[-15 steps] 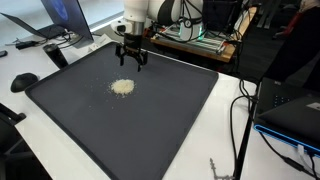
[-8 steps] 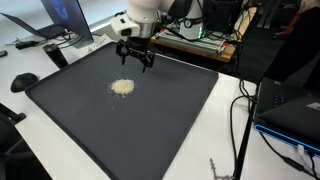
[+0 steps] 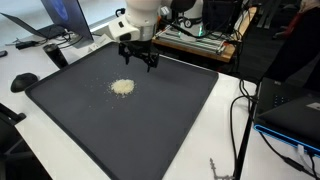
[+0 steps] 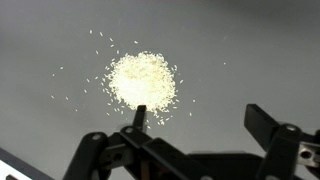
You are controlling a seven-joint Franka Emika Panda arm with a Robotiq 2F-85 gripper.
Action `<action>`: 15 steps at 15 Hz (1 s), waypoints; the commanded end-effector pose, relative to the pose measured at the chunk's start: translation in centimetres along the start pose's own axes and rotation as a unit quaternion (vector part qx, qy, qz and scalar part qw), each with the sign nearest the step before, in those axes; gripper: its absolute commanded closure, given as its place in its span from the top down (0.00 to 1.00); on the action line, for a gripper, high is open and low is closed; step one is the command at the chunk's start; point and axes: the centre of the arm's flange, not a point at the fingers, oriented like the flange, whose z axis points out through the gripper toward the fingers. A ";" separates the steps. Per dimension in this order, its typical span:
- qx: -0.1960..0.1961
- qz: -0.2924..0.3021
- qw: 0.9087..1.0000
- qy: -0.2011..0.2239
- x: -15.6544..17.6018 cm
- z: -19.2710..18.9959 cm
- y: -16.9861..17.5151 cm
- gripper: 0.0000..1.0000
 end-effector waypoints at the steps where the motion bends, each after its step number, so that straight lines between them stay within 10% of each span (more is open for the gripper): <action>1: 0.042 0.025 0.999 0.001 1.2 1.1 4.3 1.00; 15: 0.203 0.081 0.967 0.133 -3.4 10.9 14.4 1.00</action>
